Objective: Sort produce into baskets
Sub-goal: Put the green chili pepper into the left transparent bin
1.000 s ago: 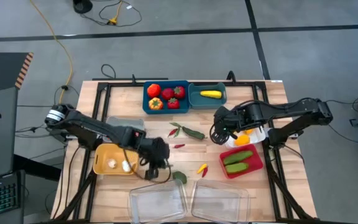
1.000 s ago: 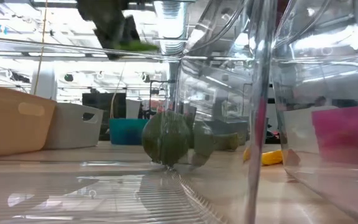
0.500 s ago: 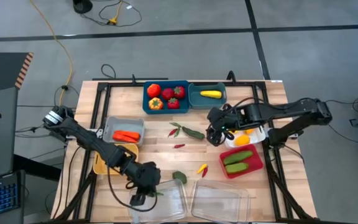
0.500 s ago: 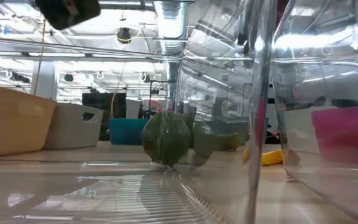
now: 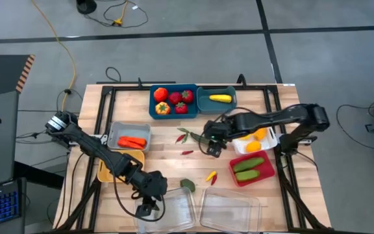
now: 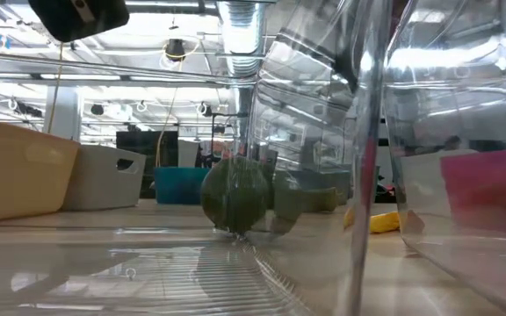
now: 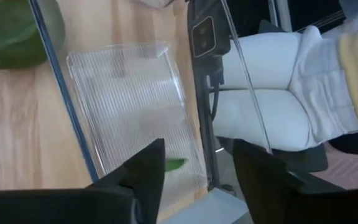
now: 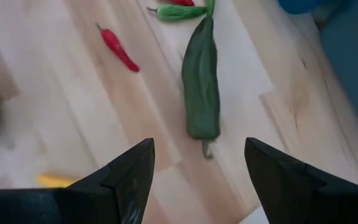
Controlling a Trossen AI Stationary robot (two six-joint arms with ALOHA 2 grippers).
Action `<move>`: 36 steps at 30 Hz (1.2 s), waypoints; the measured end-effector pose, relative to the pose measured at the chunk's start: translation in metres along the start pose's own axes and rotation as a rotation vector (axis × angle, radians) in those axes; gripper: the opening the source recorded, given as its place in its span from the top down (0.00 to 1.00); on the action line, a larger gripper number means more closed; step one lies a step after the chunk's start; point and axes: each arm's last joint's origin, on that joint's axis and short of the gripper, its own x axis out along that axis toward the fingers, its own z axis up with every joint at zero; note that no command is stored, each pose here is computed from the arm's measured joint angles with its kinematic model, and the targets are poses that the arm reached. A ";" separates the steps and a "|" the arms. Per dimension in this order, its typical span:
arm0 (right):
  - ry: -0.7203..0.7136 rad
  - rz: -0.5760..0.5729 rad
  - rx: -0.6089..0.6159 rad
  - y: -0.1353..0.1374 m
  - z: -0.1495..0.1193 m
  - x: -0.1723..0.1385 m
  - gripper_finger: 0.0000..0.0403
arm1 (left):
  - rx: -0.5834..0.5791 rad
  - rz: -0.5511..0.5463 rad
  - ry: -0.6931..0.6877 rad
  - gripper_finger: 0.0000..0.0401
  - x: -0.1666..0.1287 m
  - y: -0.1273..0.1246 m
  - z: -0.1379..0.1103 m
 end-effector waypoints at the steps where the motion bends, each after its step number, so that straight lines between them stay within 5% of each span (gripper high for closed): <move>1: 0.006 -0.005 -0.009 0.000 0.002 0.006 0.31 | 0.008 -0.001 0.001 0.55 0.000 0.000 0.000; 14: 0.194 -0.078 -0.286 -0.001 0.004 0.082 0.31 | 0.007 0.015 -0.002 0.52 0.000 0.002 0.000; 36: 0.137 -0.067 -0.271 -0.002 0.011 0.084 0.31 | 0.005 0.048 -0.026 0.52 0.000 0.003 0.001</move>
